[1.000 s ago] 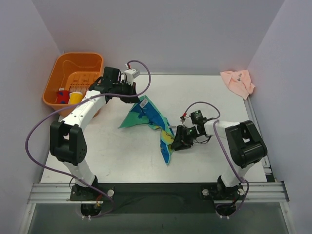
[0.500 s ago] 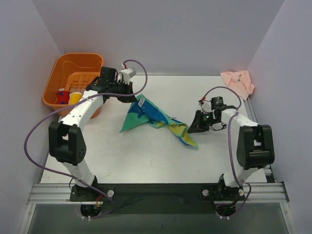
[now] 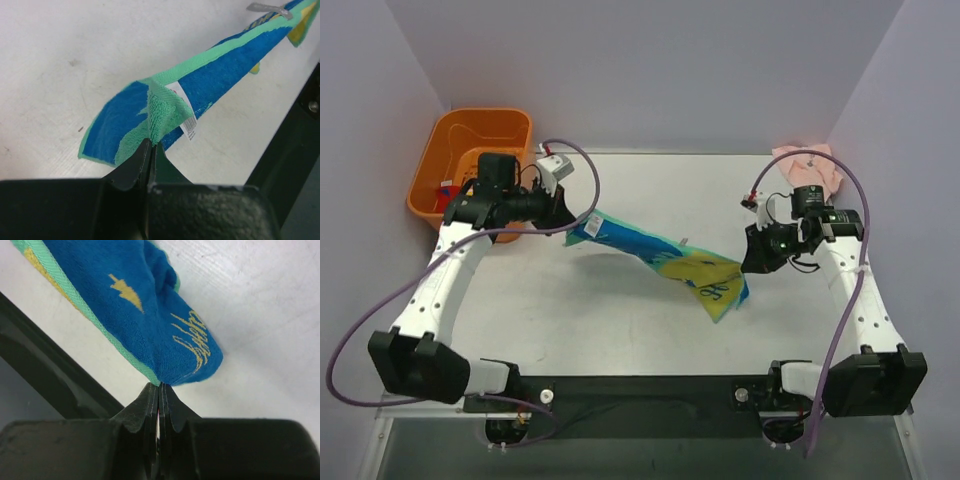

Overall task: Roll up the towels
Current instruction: Flatten the towel

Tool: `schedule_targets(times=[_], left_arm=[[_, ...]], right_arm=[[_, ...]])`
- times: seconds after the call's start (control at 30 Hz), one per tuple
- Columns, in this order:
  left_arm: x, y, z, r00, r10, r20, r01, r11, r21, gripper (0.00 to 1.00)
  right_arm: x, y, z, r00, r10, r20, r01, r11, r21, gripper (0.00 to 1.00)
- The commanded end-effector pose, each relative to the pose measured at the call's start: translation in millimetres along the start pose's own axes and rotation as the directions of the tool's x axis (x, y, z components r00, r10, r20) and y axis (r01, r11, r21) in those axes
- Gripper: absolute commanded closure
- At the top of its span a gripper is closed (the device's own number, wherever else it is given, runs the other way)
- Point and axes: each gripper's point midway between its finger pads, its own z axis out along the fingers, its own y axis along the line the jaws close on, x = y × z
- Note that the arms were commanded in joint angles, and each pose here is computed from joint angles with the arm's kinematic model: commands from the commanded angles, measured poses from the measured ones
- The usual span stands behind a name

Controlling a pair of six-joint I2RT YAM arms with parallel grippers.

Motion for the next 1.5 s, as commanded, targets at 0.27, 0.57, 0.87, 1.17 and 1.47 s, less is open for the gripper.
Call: schedule_targets(times=[0.27, 0.57, 0.87, 1.17, 1.47], left_arm=[[20.7, -100.5, -75.1, 0.994, 0.031, 0.108, -0.050, 0.982, 0.181, 1.00], [53.0, -10.5, -8.0, 0.995, -0.096, 0.013, 0.096, 0.995, -0.038, 1.00], [65.9, 88.0, 63.8, 0.985, -0.158, -0.064, 0.142, 0.969, -0.204, 0.86], [62.3, 110.8, 31.8, 0.980, -0.196, -0.031, 0.178, 0.937, -0.300, 0.38], [76.0, 77.9, 60.7, 0.983, -0.131, -0.126, 0.111, 0.981, -0.156, 0.65]], right_arm=[[35.3, 70.2, -91.8, 0.978, -0.207, 0.005, 0.207, 0.978, 0.015, 1.00], [14.7, -12.5, -5.9, 0.959, -0.207, -0.196, 0.208, 0.978, -0.013, 1.00], [-65.9, -94.7, 67.8, 0.967, -0.093, -0.235, 0.126, 0.983, 0.131, 0.56], [-39.6, -74.1, 27.5, 0.979, 0.102, -0.175, -0.075, 0.985, 0.157, 0.29], [20.5, -48.2, 64.8, 0.897, 0.284, -0.340, -0.287, 0.957, 0.044, 0.69]])
